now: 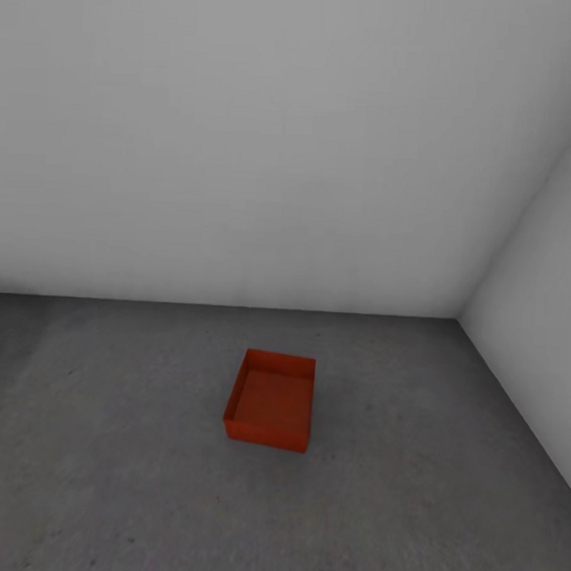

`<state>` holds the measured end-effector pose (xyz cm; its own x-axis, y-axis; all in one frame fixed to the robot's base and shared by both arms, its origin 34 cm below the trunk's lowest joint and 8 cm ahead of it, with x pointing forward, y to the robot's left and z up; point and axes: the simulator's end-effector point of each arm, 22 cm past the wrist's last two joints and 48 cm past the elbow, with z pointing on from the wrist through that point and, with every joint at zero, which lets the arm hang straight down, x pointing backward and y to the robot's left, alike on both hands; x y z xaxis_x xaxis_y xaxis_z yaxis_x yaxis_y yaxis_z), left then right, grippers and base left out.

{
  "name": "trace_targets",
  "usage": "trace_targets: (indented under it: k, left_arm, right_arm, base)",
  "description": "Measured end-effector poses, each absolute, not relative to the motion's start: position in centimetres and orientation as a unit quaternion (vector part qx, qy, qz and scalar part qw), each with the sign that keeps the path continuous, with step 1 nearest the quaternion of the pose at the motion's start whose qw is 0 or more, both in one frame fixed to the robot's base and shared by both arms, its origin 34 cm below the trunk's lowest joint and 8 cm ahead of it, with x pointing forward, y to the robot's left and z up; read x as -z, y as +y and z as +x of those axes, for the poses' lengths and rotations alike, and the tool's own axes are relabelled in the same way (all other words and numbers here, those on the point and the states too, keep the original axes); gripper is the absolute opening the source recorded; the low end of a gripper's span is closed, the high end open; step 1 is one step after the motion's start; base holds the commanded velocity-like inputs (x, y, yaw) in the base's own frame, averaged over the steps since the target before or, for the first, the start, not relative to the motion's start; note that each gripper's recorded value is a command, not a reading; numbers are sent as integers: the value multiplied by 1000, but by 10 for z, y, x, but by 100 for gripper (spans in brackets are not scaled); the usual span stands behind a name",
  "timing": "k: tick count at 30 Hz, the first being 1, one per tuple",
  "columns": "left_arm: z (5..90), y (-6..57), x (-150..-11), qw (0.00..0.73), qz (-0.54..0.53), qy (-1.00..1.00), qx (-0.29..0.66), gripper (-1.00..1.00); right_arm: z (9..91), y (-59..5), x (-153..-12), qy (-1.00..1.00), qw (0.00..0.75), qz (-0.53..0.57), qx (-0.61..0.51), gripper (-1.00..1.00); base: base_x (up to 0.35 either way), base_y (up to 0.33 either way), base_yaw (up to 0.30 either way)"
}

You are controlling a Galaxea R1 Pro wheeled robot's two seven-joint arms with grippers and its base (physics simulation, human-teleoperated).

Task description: Move the two storage containers from the living room to the garage. In the garage, place one container on the floor and stack the other container on top of it (either order is fine).

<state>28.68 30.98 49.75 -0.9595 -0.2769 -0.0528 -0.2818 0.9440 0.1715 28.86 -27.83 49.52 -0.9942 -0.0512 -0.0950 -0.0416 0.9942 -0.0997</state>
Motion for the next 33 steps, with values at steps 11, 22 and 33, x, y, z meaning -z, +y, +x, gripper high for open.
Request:
trace_targets:
  k: [11,22,33]
  left_arm:
    - [294,311,-500,23,-143,986,-88,100]
    - [300,310,-503,31,-144,985,-86,100]
    - [271,303,-502,17,-141,987,-75,100]
  right_arm:
    - [295,-278,-498,997,57,-24,49,100]
    - [302,-277,-501,996,66,-24,48,100]
    - [306,-278,-503,996,72,-23,49,100]
  base:
    - [0,0,0]
    - [0,0,0]
    - [0,0,0]
